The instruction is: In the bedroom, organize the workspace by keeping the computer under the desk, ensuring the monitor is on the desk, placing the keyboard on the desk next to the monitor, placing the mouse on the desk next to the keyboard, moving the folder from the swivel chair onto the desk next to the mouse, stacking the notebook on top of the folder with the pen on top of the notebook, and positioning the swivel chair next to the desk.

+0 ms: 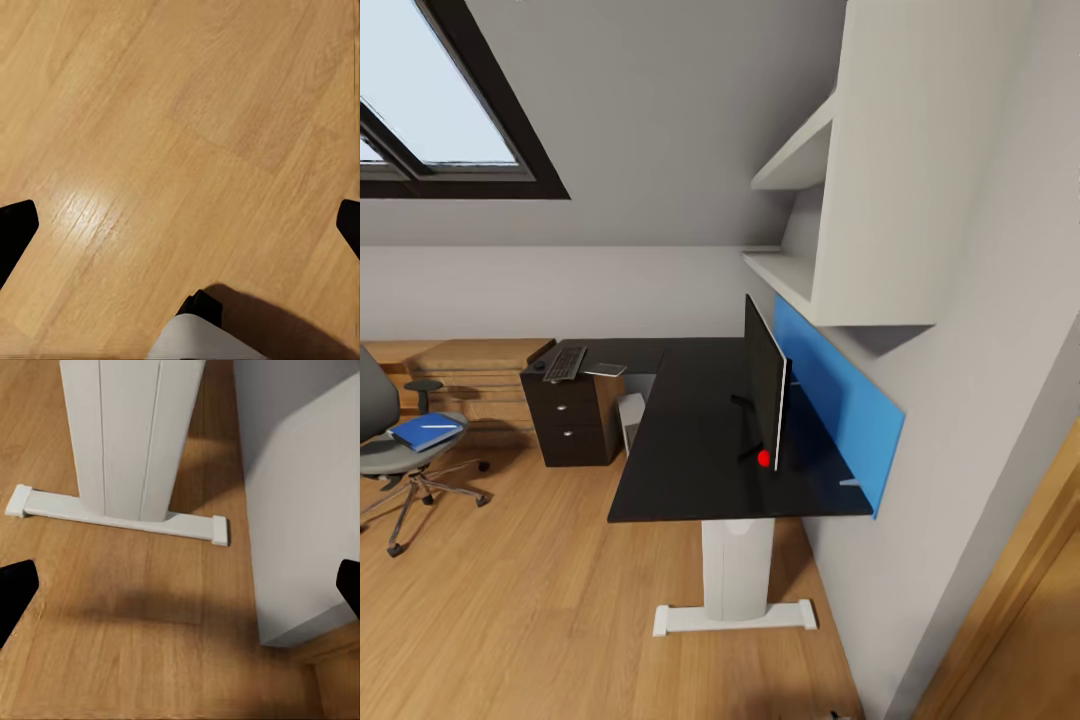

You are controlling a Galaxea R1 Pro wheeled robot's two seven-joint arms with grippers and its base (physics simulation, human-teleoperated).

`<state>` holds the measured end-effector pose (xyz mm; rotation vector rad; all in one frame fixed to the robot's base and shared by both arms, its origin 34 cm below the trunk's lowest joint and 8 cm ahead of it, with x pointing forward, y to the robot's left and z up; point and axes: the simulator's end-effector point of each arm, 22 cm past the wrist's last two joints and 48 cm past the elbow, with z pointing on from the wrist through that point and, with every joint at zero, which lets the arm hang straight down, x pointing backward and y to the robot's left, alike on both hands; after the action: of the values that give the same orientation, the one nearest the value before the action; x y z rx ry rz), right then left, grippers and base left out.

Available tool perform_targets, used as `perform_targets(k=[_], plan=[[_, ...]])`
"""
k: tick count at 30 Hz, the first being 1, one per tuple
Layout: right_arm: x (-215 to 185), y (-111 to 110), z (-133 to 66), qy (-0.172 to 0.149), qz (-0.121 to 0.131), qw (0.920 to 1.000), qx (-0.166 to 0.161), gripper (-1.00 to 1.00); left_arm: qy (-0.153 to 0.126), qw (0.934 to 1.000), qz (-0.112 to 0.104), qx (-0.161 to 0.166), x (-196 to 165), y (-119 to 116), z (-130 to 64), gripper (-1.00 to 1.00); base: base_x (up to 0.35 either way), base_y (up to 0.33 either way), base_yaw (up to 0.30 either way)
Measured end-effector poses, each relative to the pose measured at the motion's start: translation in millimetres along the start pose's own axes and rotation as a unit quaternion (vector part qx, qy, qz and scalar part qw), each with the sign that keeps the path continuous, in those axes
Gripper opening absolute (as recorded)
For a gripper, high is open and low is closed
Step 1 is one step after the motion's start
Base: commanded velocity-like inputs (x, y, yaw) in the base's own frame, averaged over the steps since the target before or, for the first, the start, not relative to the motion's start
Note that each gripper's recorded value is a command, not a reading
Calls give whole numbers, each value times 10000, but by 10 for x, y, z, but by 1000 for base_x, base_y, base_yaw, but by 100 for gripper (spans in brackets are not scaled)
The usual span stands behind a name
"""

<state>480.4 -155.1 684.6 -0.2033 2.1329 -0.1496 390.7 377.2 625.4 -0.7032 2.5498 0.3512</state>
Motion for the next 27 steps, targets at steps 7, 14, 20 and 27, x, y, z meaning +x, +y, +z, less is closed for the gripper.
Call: perform_targets(k=[7, 14, 20, 27], plan=[[-75, 98, -38, -247, 352, 9988, -238, 100, -536, 9982, -134, 227, -131, -57, -12, 100, 0, 11, 60], [-19, 13, -22, -144, 505, 9986, -84, 100, -511, 9985, -75, 166, 23, -17, -5, 100, 0, 295, 208], [8, 4, -18, -113, 512, 9986, -82, 100, -485, 9987, -30, 169, 52, -20, 0, 100, 23, 304, 205], [44, -16, -15, -70, 523, 9986, -62, 100, -436, 9989, -13, 169, 102, -33, 1, 100, 125, 313, 183]])
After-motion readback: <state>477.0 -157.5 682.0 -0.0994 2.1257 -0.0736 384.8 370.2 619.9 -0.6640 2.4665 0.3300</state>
